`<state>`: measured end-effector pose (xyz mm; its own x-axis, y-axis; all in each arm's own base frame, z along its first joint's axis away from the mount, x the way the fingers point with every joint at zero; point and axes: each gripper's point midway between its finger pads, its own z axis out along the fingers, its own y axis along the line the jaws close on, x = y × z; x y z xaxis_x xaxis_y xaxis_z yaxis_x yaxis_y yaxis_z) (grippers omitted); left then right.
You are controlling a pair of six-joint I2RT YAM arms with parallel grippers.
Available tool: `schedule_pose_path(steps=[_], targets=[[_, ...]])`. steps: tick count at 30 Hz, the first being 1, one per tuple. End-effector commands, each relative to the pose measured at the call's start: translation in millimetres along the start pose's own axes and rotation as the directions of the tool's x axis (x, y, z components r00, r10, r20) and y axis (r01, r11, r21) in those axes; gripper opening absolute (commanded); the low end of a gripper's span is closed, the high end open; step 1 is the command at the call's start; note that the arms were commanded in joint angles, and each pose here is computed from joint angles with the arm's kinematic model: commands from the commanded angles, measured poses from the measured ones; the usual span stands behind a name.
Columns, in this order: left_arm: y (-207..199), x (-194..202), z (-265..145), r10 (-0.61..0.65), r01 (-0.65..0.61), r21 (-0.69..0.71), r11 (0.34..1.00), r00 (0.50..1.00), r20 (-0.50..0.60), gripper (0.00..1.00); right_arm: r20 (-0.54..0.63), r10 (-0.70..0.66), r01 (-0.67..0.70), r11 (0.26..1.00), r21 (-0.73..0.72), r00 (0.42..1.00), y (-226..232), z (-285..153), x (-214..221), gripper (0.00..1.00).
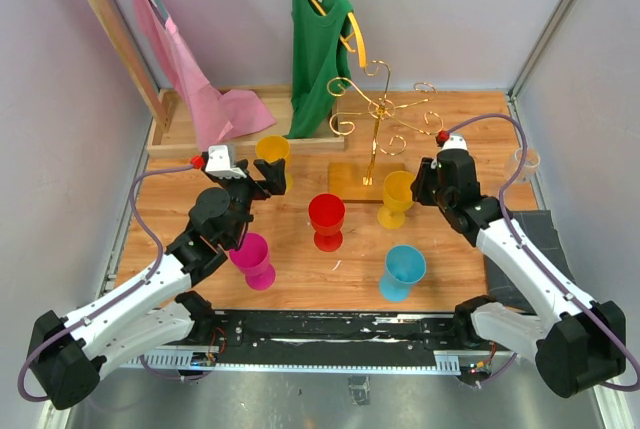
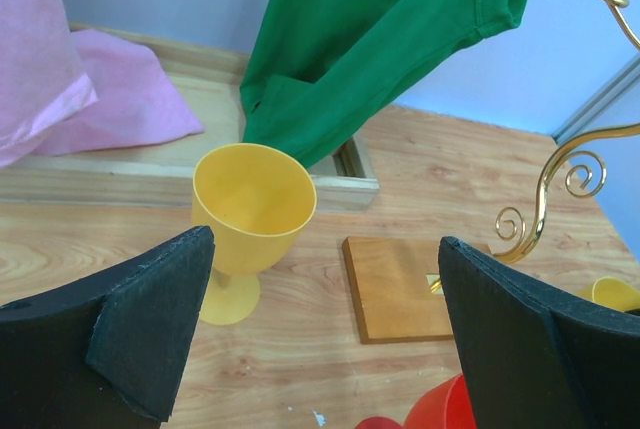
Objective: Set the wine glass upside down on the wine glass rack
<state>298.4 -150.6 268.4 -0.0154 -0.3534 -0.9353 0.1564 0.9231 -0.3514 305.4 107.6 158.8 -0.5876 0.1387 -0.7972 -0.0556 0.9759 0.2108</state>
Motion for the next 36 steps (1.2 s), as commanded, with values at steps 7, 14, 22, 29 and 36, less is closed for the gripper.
schedule_pose_path(steps=[7, 14, 22, 29, 36], targets=[[-2, -2, -2, -0.023, 0.022, 0.011, 1.0, 1.0, 0.01, 0.99, -0.034, -0.021, 0.022, 0.999, 0.027, 0.999, -2, 4, 15, 0.16], [-3, -2, -2, -0.023, 0.023, 0.014, 1.0, 1.0, 0.009, 0.99, -0.032, -0.019, 0.021, 0.998, 0.061, 0.999, -11, -2, 20, 0.02], [-5, 1, 0, -0.018, 0.018, 0.019, 1.0, 1.0, -0.004, 0.99, 0.026, 0.0, -0.002, 0.995, 0.102, 1.0, -23, -29, 14, 0.01], [-6, -2, -1, -0.014, 0.014, 0.025, 1.0, 1.0, 0.003, 0.99, 0.158, 0.027, -0.056, 0.982, 0.182, 0.987, -47, -79, -6, 0.01], [-19, -5, -3, -0.025, 0.024, 0.097, 0.995, 1.0, 0.006, 0.99, 0.34, 0.038, -0.139, 0.95, 0.278, 0.94, -77, -146, -40, 0.01]])
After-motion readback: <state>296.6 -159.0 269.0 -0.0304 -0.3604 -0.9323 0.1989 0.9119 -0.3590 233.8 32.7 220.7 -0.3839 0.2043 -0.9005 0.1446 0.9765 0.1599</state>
